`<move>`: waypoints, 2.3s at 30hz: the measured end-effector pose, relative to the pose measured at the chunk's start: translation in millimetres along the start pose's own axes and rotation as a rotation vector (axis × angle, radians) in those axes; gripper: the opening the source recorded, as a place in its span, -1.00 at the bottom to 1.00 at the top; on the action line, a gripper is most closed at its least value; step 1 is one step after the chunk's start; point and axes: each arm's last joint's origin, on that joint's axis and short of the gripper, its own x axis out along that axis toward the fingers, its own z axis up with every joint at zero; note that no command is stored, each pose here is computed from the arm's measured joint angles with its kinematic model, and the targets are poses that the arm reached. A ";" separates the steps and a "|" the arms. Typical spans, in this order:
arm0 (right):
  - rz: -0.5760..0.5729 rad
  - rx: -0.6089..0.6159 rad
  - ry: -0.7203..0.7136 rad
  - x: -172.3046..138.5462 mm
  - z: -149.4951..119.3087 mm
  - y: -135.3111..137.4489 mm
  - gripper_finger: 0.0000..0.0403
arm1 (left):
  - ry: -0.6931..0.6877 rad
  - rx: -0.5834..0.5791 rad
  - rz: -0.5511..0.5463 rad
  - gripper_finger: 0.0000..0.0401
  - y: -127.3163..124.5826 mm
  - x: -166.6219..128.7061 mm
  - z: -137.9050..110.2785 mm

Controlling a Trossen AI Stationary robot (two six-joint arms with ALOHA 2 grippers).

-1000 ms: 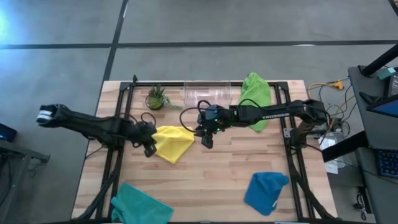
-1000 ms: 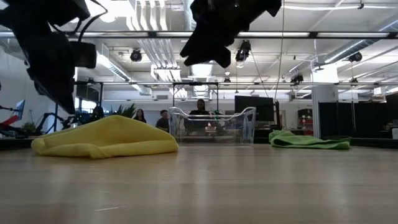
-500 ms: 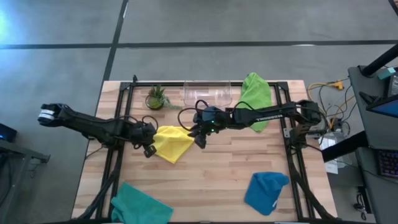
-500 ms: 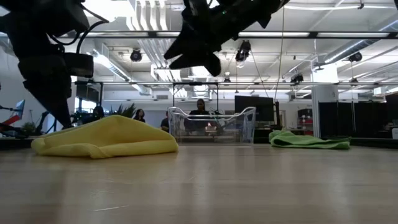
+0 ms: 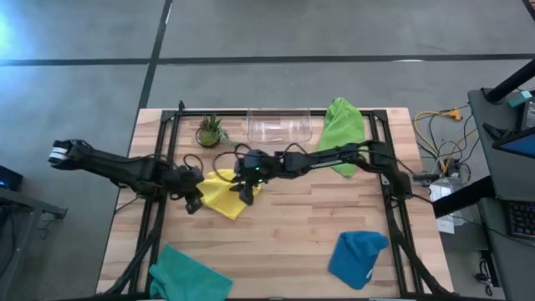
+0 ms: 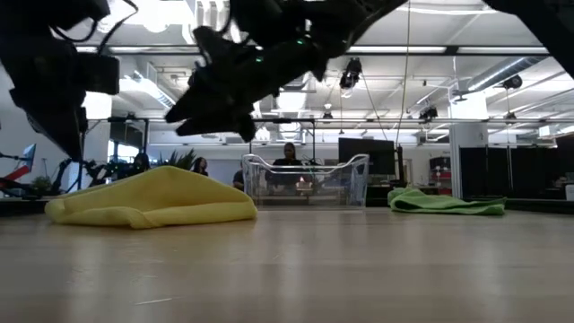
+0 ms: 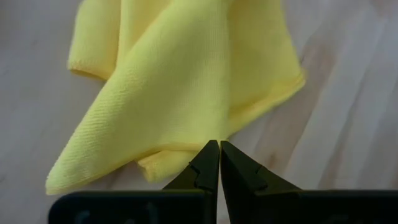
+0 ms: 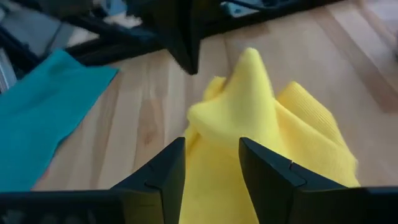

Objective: Fold microfiber towels
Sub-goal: Fold the yellow microfiber towel

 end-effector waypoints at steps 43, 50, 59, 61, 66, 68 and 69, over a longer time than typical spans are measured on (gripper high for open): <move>-0.094 -0.049 0.321 45.7 17.1 -18.5 -0.82 | -0.135 -0.095 -0.138 -1.00 12.7 -28.1 -10.7; -0.091 -0.036 0.315 45.7 18.0 -18.2 -0.87 | -0.135 -0.094 -0.138 -1.00 12.7 -28.1 -10.6; -0.091 -0.044 0.321 46.1 16.5 -18.6 -0.30 | -0.132 -0.094 -0.136 -1.00 13.1 -27.2 -11.1; -0.091 -0.044 0.323 46.4 15.8 -18.6 -0.13 | -0.131 -0.094 -0.134 -1.00 13.3 -26.4 -11.5; -0.105 -0.012 0.348 48.9 7.7 -20.9 0.13 | -0.124 -0.095 -0.129 -1.00 14.2 -24.4 -12.8; -0.108 -0.010 0.356 49.7 4.9 -21.7 0.12 | -0.125 -0.096 -0.130 -1.00 14.1 -24.4 -12.7; -0.108 -0.011 0.360 50.1 3.6 -22.0 0.09 | -0.125 -0.096 -0.130 -1.00 14.1 -24.3 -12.7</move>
